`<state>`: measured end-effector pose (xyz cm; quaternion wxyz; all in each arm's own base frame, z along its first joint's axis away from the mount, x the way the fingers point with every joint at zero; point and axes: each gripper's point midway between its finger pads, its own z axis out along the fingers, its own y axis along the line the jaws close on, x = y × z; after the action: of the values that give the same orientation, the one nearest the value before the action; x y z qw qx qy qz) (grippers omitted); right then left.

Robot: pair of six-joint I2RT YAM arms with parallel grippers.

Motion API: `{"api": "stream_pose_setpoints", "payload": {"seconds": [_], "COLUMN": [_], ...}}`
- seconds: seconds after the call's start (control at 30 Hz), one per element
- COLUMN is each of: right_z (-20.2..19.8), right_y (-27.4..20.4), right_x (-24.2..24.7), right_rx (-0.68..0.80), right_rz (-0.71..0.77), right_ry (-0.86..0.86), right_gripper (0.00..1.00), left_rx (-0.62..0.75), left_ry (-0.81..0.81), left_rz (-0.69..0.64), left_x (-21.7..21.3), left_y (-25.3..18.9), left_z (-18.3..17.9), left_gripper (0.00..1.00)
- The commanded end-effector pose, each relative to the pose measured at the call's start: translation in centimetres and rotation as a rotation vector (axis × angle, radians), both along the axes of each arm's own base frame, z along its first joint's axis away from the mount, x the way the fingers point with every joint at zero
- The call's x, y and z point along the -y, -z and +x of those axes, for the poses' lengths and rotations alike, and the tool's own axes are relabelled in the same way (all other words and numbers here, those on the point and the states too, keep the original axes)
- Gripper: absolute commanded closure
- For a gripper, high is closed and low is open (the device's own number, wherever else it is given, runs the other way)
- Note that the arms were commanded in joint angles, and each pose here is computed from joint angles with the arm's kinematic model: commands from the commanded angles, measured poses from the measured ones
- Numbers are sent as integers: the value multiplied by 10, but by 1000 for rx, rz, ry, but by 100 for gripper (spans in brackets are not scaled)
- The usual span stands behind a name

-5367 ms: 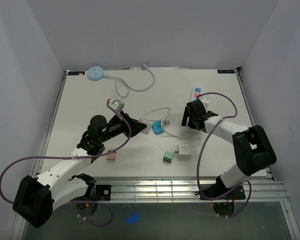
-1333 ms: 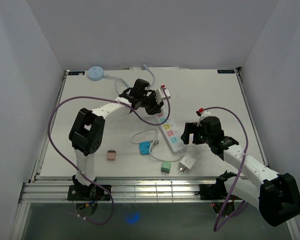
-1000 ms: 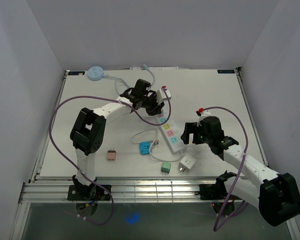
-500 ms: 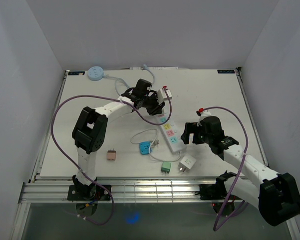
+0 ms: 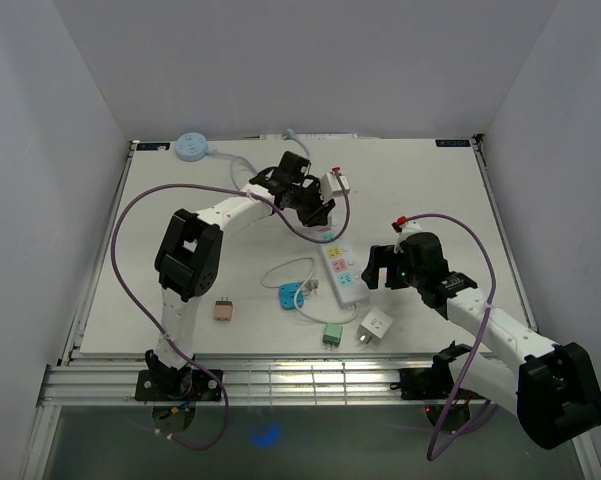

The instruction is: Insert the plug

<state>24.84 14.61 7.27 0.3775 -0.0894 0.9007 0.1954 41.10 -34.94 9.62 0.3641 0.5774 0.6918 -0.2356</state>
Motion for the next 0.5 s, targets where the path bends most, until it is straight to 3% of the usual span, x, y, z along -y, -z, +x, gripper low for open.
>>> {"api": "stream_pose_setpoints", "payload": {"seconds": [0.0, 0.47], "right_z": [6, 7], "right_y": [-5, -5], "right_x": [-3, -3], "right_rx": [34, 31], "right_rz": [15, 17], "right_ry": [-12, -9], "right_gripper": [5, 5], "left_rx": [-57, -73], "left_ry": [20, -11], "left_rz": [32, 107], "left_x": [3, 2], "left_y": [-1, 22], "left_z": [-3, -14], "left_gripper": [100, 100]}}
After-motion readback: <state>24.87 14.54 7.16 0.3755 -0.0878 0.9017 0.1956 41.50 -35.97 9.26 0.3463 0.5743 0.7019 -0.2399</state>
